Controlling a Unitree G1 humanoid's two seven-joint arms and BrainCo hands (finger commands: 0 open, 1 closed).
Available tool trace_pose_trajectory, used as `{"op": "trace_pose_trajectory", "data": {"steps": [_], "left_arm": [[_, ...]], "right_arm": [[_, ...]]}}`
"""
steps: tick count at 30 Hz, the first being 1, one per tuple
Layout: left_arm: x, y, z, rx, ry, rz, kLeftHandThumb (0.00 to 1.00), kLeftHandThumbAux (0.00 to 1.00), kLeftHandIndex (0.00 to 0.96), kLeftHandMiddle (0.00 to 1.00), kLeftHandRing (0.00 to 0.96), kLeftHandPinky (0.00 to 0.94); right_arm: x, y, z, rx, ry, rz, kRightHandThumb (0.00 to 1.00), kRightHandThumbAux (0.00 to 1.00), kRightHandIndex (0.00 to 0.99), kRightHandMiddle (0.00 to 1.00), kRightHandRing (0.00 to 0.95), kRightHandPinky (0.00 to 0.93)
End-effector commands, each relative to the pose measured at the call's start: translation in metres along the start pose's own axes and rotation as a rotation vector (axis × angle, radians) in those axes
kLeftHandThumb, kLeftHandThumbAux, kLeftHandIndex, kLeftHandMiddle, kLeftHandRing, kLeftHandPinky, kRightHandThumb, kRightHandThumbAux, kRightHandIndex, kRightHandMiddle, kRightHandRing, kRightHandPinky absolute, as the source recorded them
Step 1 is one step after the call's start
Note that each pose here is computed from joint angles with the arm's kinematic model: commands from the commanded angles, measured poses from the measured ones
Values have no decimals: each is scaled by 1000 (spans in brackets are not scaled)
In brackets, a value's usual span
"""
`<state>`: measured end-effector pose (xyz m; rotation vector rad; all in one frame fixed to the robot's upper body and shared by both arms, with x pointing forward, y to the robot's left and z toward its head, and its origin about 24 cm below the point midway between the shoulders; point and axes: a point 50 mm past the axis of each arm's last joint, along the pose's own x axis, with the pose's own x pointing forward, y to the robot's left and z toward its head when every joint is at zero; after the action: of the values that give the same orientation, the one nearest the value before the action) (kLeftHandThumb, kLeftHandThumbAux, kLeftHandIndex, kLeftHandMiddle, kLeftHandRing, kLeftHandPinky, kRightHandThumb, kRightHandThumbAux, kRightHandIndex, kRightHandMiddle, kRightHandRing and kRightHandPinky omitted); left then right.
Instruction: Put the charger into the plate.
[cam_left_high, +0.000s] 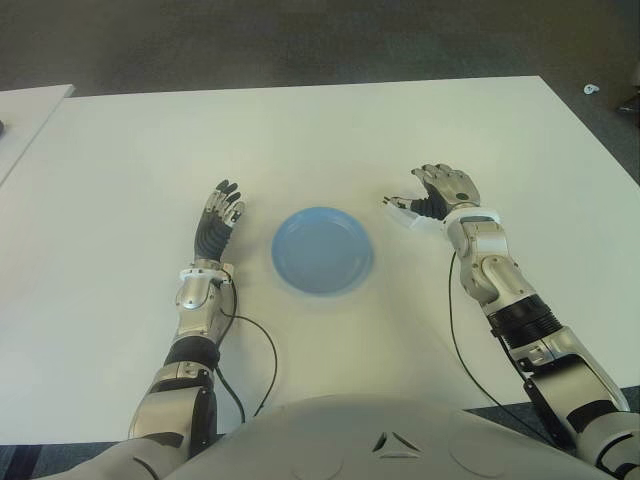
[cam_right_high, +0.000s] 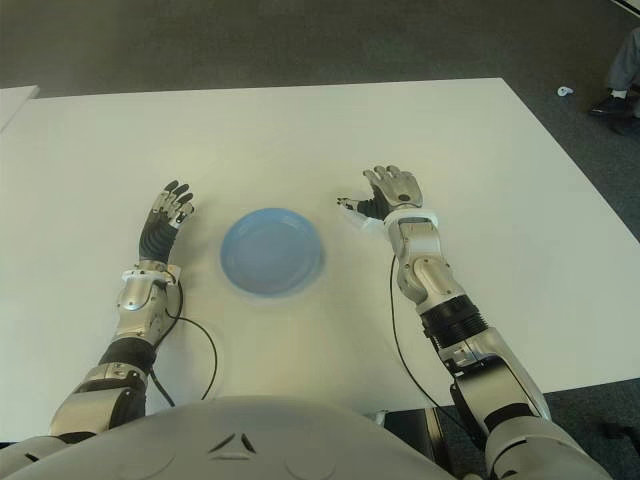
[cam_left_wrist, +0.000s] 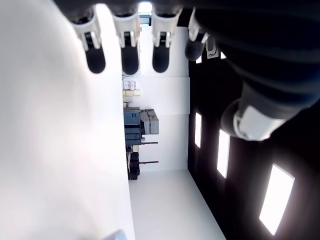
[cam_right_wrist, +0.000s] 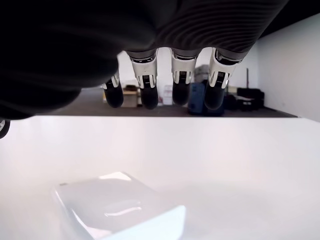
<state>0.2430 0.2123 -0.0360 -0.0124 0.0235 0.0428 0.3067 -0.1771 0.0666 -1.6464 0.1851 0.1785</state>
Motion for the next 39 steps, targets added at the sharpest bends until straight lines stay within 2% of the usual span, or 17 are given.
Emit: {"op": "trace_pose_trajectory", "data": {"steps": [1,18,39], "left_arm": [[-38,-3,-49,-58,280,11,0,530,34,114,120,148],[-38,1,-48,-53,282,7,0,519,32,106,111,136],[-38,-1,-48,-54,278,2,0,518,29,100,103,134]], "right_arm": [[2,4,-1,-16,32,37,350,129,0,0,0,0],[3,10,-8,-30,138,130,333,130,0,0,0,0],[-1,20,-10,2,164,211,339,127,0,0,0,0]]}}
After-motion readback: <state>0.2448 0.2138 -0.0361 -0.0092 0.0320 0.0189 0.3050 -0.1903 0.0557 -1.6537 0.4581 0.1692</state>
